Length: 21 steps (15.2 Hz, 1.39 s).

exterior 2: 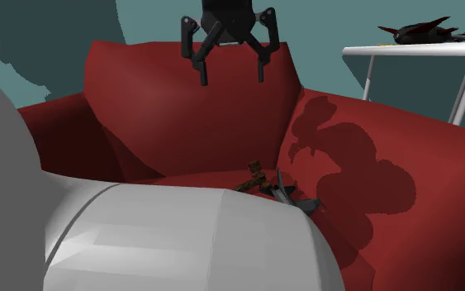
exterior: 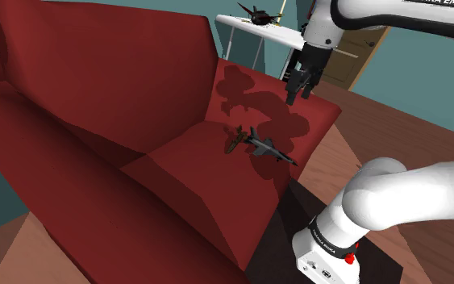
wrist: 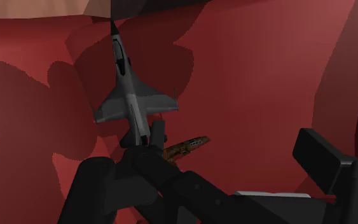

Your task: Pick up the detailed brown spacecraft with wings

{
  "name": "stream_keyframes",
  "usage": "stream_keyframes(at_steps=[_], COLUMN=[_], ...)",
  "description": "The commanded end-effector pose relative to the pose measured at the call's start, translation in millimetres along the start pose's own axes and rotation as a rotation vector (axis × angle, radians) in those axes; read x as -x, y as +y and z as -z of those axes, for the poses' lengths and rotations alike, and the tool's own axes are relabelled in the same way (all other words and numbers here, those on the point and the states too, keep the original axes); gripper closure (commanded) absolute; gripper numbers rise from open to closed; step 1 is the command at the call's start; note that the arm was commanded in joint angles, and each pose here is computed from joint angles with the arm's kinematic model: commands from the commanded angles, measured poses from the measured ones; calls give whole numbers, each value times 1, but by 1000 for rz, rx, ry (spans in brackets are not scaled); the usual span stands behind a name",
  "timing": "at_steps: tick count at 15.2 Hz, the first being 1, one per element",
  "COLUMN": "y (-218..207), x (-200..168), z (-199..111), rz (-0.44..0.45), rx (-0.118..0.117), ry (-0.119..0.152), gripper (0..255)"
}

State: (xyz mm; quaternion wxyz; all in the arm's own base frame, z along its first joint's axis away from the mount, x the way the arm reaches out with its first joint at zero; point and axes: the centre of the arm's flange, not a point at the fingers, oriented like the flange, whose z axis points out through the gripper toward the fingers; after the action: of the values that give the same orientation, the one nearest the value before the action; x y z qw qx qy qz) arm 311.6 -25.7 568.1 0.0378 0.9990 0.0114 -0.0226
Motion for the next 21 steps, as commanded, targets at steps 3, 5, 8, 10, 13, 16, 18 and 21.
stream_keyframes(at_steps=[3,5,8,10,13,16,18,21], y=[2,3,5,6,6,6,5,4], x=[-19,-38,-66,-84,-111,-138,-155,-180], z=[-19,-39,-69,-90,-121,-152,-174,-206], rz=[45,89,156,201,268,335,379,446], rx=[25,50,87,112,150,187,212,250], ry=[-15,-30,-52,-67,-90,-112,-127,-149], gripper=[0,0,0,0,0,0,0,0])
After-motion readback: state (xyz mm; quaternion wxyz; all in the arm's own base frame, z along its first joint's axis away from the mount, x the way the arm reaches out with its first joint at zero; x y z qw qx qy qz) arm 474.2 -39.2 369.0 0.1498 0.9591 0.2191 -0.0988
